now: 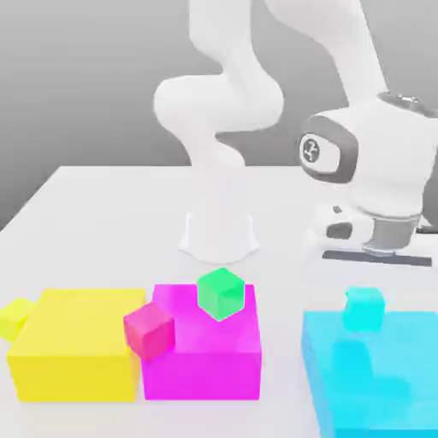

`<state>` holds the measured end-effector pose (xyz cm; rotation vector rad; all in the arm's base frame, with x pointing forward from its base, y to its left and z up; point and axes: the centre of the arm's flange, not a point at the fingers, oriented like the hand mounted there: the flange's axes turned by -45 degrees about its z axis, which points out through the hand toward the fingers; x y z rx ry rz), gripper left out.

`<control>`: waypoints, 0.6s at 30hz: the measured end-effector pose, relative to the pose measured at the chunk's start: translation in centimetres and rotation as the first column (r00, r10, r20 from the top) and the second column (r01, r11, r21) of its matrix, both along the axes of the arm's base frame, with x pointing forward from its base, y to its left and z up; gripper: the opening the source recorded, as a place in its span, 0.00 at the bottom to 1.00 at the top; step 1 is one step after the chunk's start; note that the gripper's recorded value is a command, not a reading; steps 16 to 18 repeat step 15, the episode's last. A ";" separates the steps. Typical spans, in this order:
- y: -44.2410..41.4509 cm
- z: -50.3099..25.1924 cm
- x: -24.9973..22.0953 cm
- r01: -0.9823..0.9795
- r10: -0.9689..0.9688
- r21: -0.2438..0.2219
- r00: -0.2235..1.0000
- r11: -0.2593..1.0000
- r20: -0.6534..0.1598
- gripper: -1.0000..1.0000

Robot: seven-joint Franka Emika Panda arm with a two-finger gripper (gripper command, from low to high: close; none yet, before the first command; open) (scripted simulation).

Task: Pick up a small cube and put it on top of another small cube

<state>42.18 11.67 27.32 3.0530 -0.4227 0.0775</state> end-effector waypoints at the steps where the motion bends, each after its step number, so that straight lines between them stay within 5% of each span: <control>1: -2.6 1.2 0.7 0.051 -0.051 0.002 0.999 0.999 0.000 0.00; 7: -17.6 6.3 0.7 0.356 -0.355 0.057 0.935 0.933 -0.023 0.00; 11: -21.0 2.0 0.0 0.436 -0.435 0.067 0.900 0.897 -0.040 0.00; 12: -21.1 0.9 -0.1 0.439 -0.437 0.067 0.898 0.896 -0.041 1.00; 18: -21.1 0.9 -0.1 0.439 -0.437 0.067 0.898 0.896 -0.041 1.00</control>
